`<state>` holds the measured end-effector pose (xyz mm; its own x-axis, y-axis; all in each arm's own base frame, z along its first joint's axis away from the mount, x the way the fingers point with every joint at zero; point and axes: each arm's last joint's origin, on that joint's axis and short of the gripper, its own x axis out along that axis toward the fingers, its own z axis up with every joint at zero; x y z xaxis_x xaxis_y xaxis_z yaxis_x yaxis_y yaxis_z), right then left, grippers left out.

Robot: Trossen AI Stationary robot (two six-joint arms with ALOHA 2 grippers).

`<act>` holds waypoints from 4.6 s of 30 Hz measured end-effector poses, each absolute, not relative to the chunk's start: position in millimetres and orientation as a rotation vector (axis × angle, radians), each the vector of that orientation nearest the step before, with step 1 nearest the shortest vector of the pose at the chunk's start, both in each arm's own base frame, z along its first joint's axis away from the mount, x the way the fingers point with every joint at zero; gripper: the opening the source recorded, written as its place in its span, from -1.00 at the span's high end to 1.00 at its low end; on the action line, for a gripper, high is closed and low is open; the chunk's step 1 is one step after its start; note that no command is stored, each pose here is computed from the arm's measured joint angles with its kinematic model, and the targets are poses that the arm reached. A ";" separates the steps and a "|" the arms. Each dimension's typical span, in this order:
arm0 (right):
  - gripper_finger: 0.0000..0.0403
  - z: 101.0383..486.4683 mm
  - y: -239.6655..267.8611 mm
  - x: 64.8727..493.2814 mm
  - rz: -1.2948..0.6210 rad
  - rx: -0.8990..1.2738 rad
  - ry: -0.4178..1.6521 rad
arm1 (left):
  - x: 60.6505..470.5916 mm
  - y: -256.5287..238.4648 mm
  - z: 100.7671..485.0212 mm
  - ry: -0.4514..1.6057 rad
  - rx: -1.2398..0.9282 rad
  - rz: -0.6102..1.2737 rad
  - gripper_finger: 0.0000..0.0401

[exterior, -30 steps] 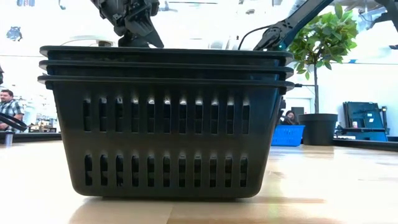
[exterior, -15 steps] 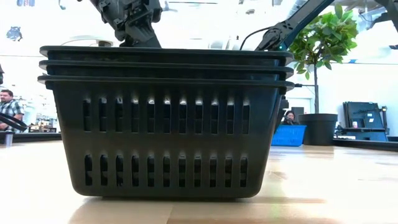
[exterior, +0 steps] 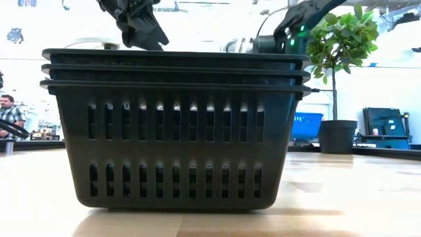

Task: Stack baskets by color
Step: Stack the top blue bin on the stacked blue bins

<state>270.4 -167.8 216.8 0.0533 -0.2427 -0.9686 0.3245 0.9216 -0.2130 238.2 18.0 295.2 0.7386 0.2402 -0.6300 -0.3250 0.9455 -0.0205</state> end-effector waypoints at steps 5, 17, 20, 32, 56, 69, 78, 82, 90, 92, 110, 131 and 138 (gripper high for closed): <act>0.96 257.2 -155.0 268.9 -0.475 0.051 1.307 | 223.9 21.6 306.9 0.630 -0.090 0.376 -0.35; 0.98 327.4 -87.8 296.8 -0.336 0.089 0.827 | 195.1 27.1 280.8 0.529 -0.155 0.393 -0.35; 0.98 337.2 -66.6 306.5 -0.293 0.106 0.777 | 186.6 24.7 263.4 0.465 -0.223 0.348 -0.35; 0.98 330.9 4.3 370.6 -0.197 0.165 0.790 | 168.5 20.9 233.7 0.466 -0.191 0.260 -0.35; 0.98 286.5 55.9 417.9 -0.228 0.013 0.925 | 159.1 12.5 256.7 0.296 -0.173 -0.026 -0.35; 0.98 254.3 60.2 426.4 -0.234 -0.040 1.033 | 145.9 10.7 264.3 0.254 -0.224 -0.018 -0.35; 0.97 251.4 61.6 423.8 -0.218 -0.063 1.073 | 142.8 11.1 264.5 0.251 -0.222 0.007 -0.35; 0.87 250.7 63.5 423.2 -0.157 -0.027 1.093 | 142.7 11.1 264.1 0.255 -0.219 0.007 -0.35; 0.64 249.5 63.6 420.6 -0.168 -0.001 1.121 | 142.7 11.1 264.1 0.255 -0.219 0.008 -0.35; 0.62 249.1 63.5 419.7 -0.171 -0.001 1.130 | 142.7 11.1 264.1 0.255 -0.220 0.009 -0.35; 0.86 250.2 63.1 420.8 -0.196 0.012 1.110 | 142.7 11.9 264.1 0.252 -0.247 0.037 -0.35; 0.99 252.1 85.2 415.9 -0.314 -0.121 1.054 | 142.7 11.9 264.0 0.253 -0.257 0.041 -0.35; 1.00 253.1 95.0 413.5 -0.367 -0.171 1.020 | 142.5 11.9 263.1 0.263 -0.275 0.045 -0.35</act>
<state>413.5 95.0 253.1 0.4689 -0.3763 -0.7991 0.2186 0.9260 -0.3078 142.5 11.9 263.1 0.9650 0.0079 -0.2623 -0.0792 0.9617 -0.2623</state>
